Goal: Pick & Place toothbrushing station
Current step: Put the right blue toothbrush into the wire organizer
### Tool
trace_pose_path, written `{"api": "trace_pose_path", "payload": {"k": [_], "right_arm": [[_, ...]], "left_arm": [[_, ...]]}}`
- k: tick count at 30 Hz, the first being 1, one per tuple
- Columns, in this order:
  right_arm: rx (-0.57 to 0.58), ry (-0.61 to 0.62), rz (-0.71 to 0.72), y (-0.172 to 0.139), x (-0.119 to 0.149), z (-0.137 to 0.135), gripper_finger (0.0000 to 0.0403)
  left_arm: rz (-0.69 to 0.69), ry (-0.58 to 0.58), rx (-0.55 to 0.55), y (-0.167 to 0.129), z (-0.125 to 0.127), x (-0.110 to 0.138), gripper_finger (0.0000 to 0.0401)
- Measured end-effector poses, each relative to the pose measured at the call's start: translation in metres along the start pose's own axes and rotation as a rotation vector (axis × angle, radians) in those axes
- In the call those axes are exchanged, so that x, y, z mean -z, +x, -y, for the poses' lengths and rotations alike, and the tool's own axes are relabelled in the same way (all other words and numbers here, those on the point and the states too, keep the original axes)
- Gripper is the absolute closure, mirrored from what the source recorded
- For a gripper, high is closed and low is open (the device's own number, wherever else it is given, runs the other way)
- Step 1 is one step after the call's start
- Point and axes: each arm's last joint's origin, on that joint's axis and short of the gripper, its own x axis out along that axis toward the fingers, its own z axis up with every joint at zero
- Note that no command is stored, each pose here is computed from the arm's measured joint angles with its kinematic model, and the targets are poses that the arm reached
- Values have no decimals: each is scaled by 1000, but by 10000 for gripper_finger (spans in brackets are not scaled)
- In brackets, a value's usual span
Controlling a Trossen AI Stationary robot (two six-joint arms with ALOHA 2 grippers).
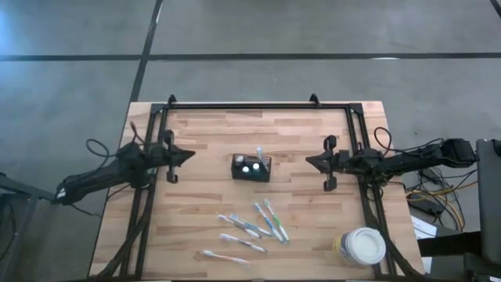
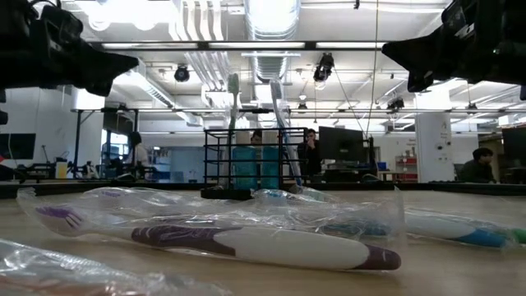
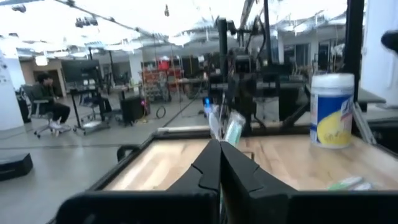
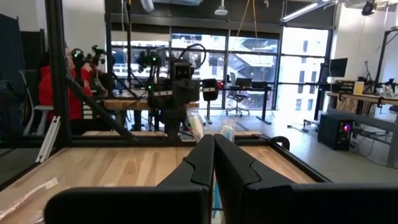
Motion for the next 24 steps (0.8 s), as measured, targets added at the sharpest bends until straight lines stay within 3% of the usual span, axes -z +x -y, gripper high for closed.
{"api": "trace_pose_path", "payload": {"k": [8,13,16,21,24], "right_arm": [[-2,18,-12,1,1,0,394],[-3,12,-26,20,-13,-2,394],[-5,7,-127,43,-27,-4,394],[7,57,-441,78,-55,-7,394],[-3,75,-558,97,-67,-14,394]], "left_arm": [[-50,-2,5,0,1,8,399],[-74,-6,10,0,1,10,393],[-74,-5,10,0,1,10,390],[-75,15,11,0,1,10,393],[-76,26,11,0,1,10,395]]}}
